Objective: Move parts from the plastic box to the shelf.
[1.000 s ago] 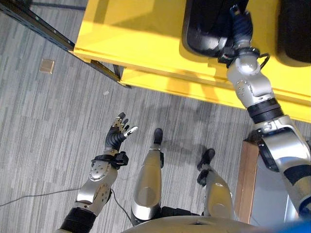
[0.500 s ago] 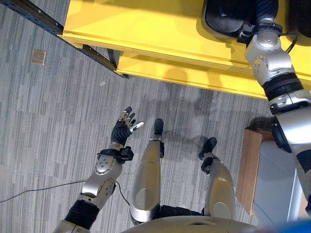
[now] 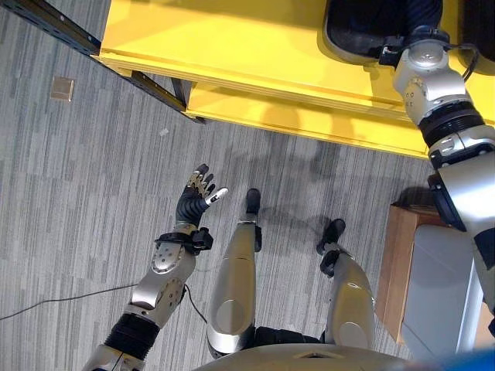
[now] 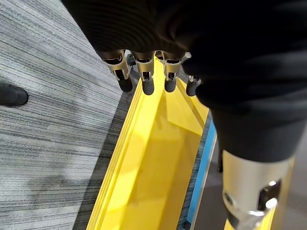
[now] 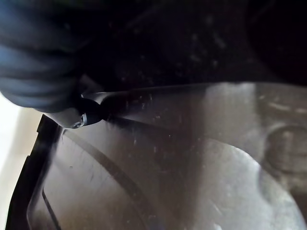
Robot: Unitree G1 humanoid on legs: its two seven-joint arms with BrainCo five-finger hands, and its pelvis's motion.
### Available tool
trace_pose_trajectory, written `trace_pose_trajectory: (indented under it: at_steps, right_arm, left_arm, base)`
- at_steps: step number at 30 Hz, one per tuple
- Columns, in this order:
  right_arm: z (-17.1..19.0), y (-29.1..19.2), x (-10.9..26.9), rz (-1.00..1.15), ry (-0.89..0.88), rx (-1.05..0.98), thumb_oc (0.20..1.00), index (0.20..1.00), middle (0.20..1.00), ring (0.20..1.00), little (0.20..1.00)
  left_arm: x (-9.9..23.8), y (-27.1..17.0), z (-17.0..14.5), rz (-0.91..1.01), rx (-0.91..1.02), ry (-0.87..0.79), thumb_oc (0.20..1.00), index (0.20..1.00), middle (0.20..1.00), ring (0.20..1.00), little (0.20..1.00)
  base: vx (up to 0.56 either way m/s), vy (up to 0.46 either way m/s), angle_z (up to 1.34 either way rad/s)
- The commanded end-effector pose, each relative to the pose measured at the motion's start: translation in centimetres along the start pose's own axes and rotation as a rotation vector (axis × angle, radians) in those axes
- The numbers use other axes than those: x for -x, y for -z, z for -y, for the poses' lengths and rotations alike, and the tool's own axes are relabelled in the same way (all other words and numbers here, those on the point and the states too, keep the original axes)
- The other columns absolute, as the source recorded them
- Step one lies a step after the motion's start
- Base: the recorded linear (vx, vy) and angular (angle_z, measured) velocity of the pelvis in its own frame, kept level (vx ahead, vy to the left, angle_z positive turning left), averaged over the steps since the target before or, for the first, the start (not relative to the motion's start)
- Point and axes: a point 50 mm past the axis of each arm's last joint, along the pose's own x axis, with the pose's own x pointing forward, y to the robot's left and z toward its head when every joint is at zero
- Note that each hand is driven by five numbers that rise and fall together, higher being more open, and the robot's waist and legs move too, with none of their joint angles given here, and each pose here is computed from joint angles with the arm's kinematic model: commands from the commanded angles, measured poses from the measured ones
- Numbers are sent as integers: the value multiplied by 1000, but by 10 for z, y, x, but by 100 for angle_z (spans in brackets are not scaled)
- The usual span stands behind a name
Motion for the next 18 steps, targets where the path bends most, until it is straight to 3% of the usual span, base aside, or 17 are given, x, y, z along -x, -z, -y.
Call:
trace_pose_trajectory:
  at_steps: [1,18]
  right_arm:
    - [-1,-54,-4,167,2,-49,200,200,200,200,200]
    - [-1,-41,-7,54,54,-170,200,200,200,200,200]
  left_arm:
    - [3,-14,8,82,8,46,1000,1000,1000,1000,1000]
    - [3,-12,6,67,19,30,1000,1000,1000,1000,1000]
  base:
    - [5,2,4]
    - [-3,5,2]
